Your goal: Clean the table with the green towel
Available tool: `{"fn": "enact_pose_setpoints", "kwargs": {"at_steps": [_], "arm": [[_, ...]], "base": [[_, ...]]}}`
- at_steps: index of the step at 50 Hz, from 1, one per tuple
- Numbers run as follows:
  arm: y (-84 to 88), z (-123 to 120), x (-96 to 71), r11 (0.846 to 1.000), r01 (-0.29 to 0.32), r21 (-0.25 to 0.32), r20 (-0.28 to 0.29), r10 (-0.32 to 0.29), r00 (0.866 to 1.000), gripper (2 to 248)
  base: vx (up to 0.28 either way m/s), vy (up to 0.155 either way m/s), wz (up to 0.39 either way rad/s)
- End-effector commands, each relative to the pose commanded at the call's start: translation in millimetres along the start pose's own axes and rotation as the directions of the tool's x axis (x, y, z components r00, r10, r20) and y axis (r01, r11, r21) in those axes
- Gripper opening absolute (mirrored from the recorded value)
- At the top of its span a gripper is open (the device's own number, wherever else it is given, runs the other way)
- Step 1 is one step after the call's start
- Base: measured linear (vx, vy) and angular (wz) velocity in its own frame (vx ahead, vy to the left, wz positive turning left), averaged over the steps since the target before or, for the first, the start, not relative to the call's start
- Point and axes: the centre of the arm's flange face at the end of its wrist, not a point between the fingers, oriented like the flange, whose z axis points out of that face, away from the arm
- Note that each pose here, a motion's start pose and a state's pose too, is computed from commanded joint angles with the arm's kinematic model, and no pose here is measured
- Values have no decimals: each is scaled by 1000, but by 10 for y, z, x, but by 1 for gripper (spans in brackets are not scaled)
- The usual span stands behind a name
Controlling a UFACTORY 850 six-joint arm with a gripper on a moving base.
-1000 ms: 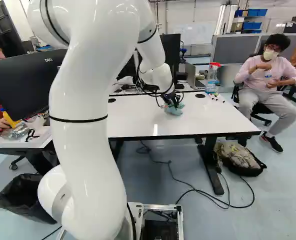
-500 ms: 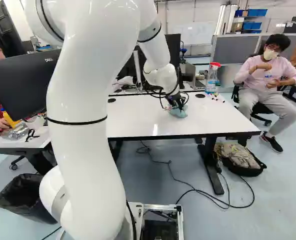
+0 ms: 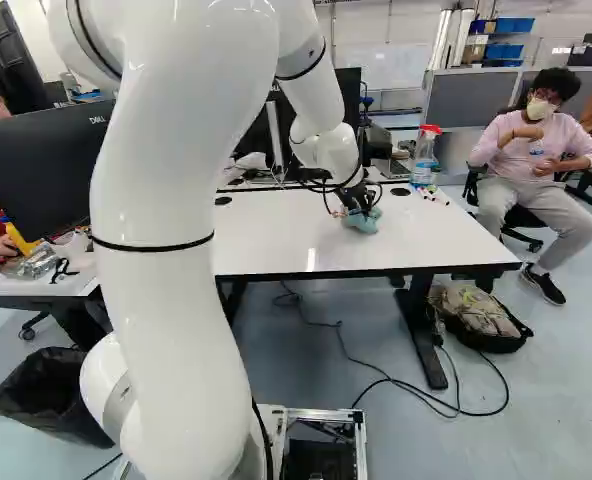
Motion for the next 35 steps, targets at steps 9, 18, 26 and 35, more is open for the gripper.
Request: {"fn": "enact_pose_setpoints", "kwargs": {"at_steps": [9,18,26,35], "arm": [[1,-126,-7,1000,0,0,17,0,1000,59],[-6,-280,-61,1000,1,1,53,-1,999,59],[-16,-430,-133,1000,2,2,95,-3,995,59],[-22,-606,-222,1000,3,2,144,-4,990,59]], "base": [[0,0,0],[0,0,0],[0,0,0],[0,0,0]]}}
